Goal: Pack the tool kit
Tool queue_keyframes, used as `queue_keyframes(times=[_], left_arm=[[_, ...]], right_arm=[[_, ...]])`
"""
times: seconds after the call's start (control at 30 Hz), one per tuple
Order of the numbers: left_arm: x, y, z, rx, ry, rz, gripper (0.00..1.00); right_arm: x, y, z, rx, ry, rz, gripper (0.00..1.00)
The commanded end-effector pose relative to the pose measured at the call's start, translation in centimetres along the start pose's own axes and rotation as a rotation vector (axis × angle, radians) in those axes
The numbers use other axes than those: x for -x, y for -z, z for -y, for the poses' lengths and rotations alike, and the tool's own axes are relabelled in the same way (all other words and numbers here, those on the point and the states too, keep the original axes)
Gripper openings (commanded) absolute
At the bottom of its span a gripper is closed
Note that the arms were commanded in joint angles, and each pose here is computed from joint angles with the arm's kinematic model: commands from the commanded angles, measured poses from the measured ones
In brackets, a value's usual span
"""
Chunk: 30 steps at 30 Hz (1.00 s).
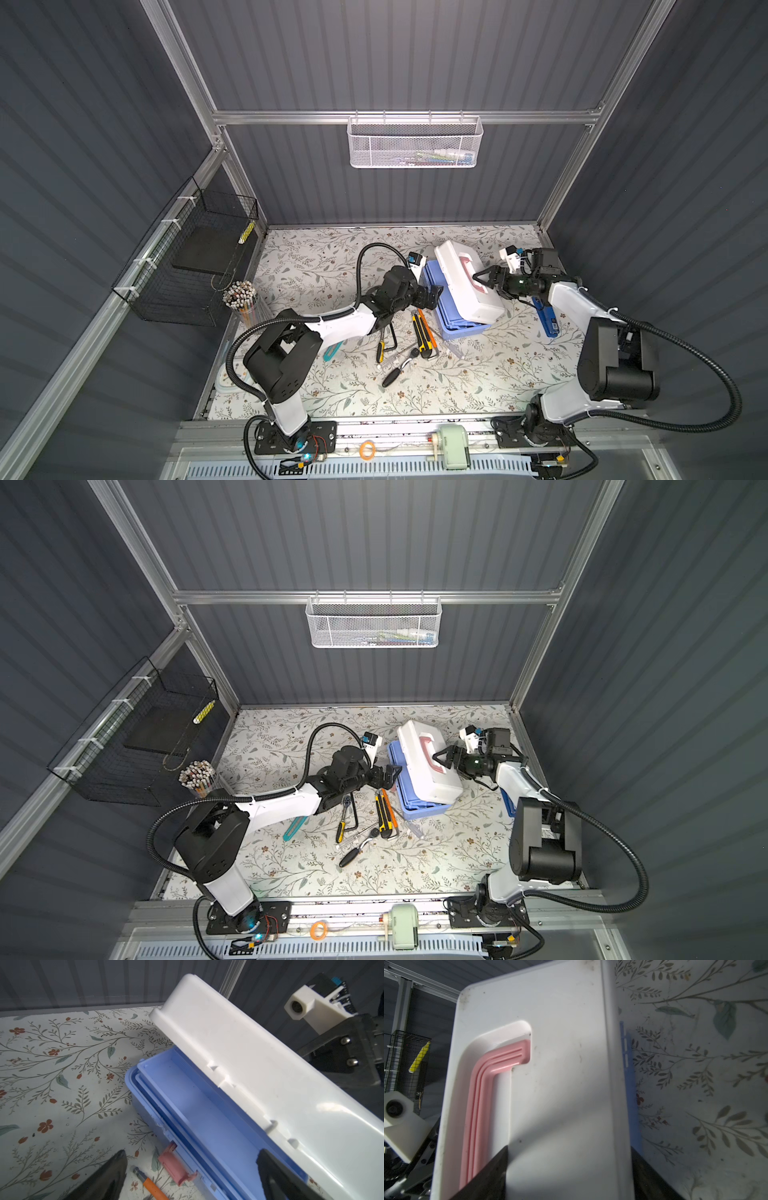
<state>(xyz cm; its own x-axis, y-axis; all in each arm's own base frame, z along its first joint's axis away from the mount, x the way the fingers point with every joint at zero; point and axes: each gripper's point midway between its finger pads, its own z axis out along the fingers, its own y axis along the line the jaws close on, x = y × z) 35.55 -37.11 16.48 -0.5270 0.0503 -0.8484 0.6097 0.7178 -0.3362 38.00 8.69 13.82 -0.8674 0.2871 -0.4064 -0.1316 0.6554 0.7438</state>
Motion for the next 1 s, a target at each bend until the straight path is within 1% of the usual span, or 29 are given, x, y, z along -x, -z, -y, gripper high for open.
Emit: queue_keyframes(times=[0.0,0.13,0.2,0.37,0.43,0.47,0.53,0.7,0.87,0.97], left_arm=[[2.4,0.7,1.8,-0.107,0.060,0.046,0.96],[3.1,0.7,2.9,-0.167,0.087,0.058,0.94],[3.7,0.7,4.0,-0.228,0.111,0.069,0.93],[4.7,0.4,5.7,-0.335,0.171,0.087,0.88],[5.0,0.0,6.0,-0.350,0.196,0.087,0.86],[4.9,0.0,6.6,-0.388,0.203,0.072,0.85],[5.2,-0.2,7.1,-0.420,0.223,0.072,0.83],[4.9,-1.3,7.5,-0.452,0.288,0.034,0.78],[4.8,-1.8,7.1,-0.432,0.335,0.021,0.77],[5.1,-1.9,7.3,-0.442,0.348,0.023,0.77]], right_arm=[[-1.8,-0.5,0.5,0.050,-0.109,-0.058,0.48],[-1.6,-0.3,0.5,0.072,-0.117,-0.049,0.49],[-1.6,-0.3,0.6,0.079,-0.123,-0.047,0.49],[-1.3,-0.1,0.5,0.071,-0.118,-0.039,0.50],[-1.2,-0.1,0.5,0.068,-0.117,-0.035,0.51],[-1.1,-0.1,0.5,0.071,-0.118,-0.034,0.51],[-1.0,-0.1,0.4,0.076,-0.120,-0.031,0.51],[-0.6,-0.1,0.2,0.083,-0.121,-0.016,0.51],[-0.3,0.0,-0.1,0.092,-0.123,-0.006,0.52],[-0.3,0.0,-0.1,0.093,-0.127,-0.006,0.51]])
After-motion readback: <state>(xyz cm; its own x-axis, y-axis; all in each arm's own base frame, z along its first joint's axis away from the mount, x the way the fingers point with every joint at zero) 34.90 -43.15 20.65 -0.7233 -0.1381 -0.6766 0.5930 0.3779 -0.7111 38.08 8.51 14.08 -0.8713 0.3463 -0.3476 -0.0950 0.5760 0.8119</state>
